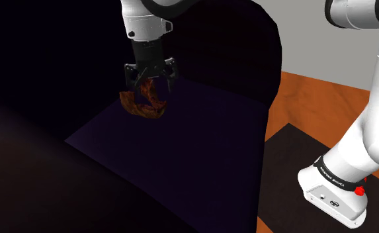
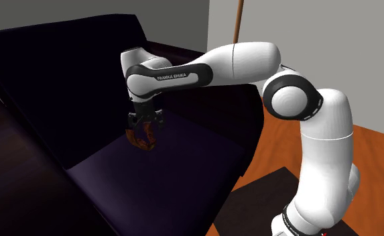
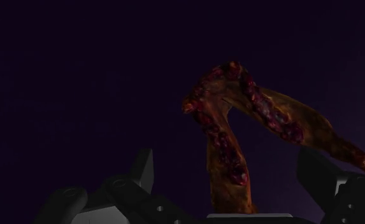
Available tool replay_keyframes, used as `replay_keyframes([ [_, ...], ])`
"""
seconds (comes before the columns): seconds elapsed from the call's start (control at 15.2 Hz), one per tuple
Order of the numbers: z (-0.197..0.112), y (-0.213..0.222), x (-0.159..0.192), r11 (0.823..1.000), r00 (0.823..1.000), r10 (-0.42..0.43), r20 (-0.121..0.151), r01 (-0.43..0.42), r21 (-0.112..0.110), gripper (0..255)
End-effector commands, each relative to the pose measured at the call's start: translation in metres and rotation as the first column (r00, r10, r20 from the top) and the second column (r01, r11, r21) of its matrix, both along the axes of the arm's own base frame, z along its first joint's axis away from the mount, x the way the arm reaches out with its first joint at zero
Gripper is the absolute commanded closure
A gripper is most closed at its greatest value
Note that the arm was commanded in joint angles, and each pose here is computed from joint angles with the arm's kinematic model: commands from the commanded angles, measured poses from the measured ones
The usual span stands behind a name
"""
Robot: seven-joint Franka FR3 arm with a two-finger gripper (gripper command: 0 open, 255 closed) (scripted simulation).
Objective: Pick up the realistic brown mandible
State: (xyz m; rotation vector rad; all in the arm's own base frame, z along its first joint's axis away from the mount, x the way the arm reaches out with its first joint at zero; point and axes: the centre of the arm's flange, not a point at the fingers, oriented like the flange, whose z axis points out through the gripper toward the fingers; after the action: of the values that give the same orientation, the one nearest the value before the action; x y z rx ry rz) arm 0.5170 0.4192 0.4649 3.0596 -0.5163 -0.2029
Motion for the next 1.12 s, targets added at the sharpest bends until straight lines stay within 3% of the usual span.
replay_keyframes([
  [0.0,-0.01,0.003,0.006,1.0,1.0,-0.007,0.001,0.007,0.0,0],
  [0.46,-0.039,0.003,0.006,1.0,1.0,-0.007,0.001,0.007,0.0,0],
  [0.53,-0.04,0.005,0.006,1.0,1.0,-0.007,0.001,0.007,0.0,255],
  [1.06,-0.038,0.006,0.0,1.0,1.0,-0.007,0.001,0.007,0.0,255],
])
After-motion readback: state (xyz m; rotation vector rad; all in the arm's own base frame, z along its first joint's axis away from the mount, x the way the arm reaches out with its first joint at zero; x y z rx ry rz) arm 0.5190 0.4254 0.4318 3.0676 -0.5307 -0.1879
